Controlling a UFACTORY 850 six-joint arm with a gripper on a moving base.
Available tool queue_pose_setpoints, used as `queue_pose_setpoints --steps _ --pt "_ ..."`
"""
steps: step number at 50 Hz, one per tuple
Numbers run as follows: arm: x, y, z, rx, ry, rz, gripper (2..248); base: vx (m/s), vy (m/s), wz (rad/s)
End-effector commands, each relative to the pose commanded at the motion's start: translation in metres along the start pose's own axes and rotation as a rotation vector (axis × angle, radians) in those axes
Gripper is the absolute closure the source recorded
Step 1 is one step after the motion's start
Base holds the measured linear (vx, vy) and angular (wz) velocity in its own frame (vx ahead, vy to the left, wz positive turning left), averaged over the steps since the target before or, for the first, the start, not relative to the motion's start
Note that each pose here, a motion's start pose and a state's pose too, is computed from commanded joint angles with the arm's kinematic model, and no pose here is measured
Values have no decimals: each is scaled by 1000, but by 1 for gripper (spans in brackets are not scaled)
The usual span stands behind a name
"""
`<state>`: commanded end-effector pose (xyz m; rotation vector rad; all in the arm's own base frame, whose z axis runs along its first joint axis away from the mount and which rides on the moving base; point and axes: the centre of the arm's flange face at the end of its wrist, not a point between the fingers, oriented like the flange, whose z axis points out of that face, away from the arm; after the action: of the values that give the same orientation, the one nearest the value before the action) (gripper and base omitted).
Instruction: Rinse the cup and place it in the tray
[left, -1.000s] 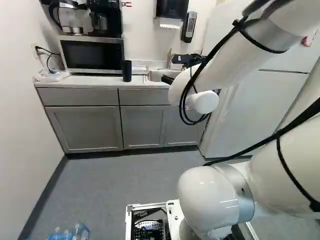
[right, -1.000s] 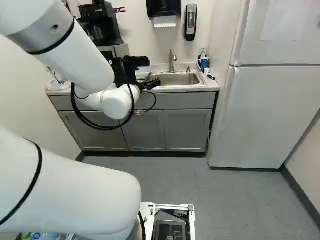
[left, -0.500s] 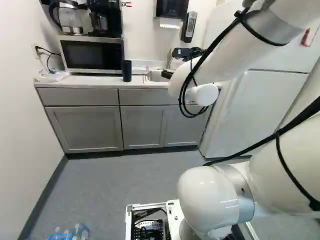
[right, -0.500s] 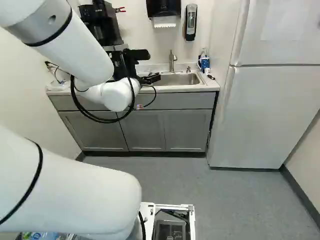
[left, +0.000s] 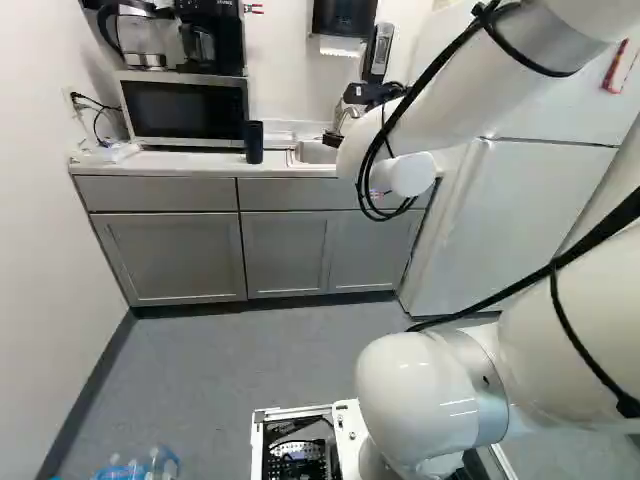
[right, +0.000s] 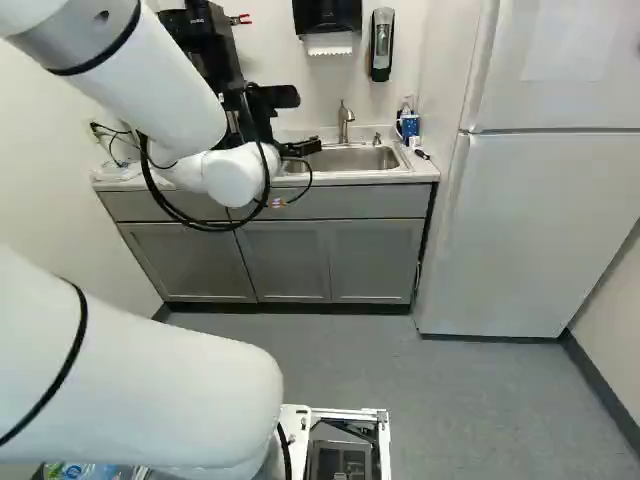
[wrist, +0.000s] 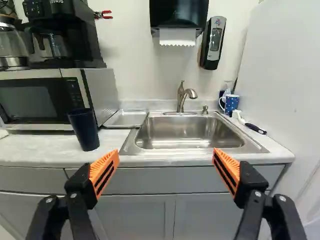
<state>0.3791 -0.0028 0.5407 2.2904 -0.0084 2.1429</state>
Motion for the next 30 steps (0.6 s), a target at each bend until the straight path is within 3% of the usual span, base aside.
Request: queue_pose_setpoints --steps 30 --pt "27 0 14 0 -13 0 3 0 0 0"
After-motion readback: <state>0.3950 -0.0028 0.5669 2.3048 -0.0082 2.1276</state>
